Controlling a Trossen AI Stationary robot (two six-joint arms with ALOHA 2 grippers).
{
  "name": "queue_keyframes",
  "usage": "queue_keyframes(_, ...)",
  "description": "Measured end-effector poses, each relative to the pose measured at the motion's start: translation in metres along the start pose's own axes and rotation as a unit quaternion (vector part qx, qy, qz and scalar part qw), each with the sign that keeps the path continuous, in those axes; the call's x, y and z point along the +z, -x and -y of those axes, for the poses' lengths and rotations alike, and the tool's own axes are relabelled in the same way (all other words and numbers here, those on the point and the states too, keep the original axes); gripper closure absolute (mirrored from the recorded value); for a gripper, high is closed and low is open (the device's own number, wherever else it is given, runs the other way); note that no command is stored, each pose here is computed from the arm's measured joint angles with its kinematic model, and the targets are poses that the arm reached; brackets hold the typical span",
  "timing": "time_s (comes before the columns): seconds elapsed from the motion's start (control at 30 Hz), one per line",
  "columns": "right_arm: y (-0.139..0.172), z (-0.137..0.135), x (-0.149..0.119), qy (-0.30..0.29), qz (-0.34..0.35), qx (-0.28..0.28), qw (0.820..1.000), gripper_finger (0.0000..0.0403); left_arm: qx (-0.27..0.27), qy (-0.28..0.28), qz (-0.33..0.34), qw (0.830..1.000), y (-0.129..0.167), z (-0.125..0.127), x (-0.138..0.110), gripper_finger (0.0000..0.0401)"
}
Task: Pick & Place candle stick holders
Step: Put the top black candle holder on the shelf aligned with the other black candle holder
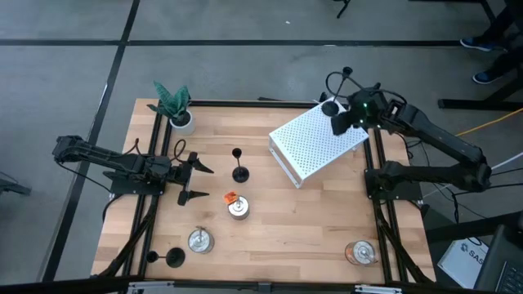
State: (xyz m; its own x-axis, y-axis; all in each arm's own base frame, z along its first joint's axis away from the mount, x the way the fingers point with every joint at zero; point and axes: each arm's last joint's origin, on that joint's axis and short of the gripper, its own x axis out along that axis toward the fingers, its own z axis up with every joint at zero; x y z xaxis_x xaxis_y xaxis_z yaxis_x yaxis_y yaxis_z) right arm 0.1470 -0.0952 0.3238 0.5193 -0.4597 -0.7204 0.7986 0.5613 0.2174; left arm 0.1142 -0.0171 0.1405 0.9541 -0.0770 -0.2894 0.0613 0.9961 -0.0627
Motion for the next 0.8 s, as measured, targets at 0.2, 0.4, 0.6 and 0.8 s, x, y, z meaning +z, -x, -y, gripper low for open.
queue_keyframes(0.2,0.003,-0.018,-0.010,0.044,-0.026,0.052,0.997,0.0225,0.000,0.000,0.000,1.000,0.000,0.000,0.000,0.0001)
queue_keyframes(0.4,0.003,-0.041,-0.018,0.089,-0.026,0.103,0.990,0.0225,0.000,0.000,0.000,1.000,0.000,0.000,0.000,0.0001)
queue_keyframes(0.6,0.001,-0.065,-0.025,0.187,-0.015,0.150,0.971,0.0225,0.000,0.000,0.000,1.000,0.000,0.000,0.000,0.0001)
queue_keyframes(0.8,-0.001,-0.079,-0.031,0.248,-0.009,0.171,0.954,0.0225,0.000,0.000,0.000,1.000,0.000,0.000,0.000,0.0001)
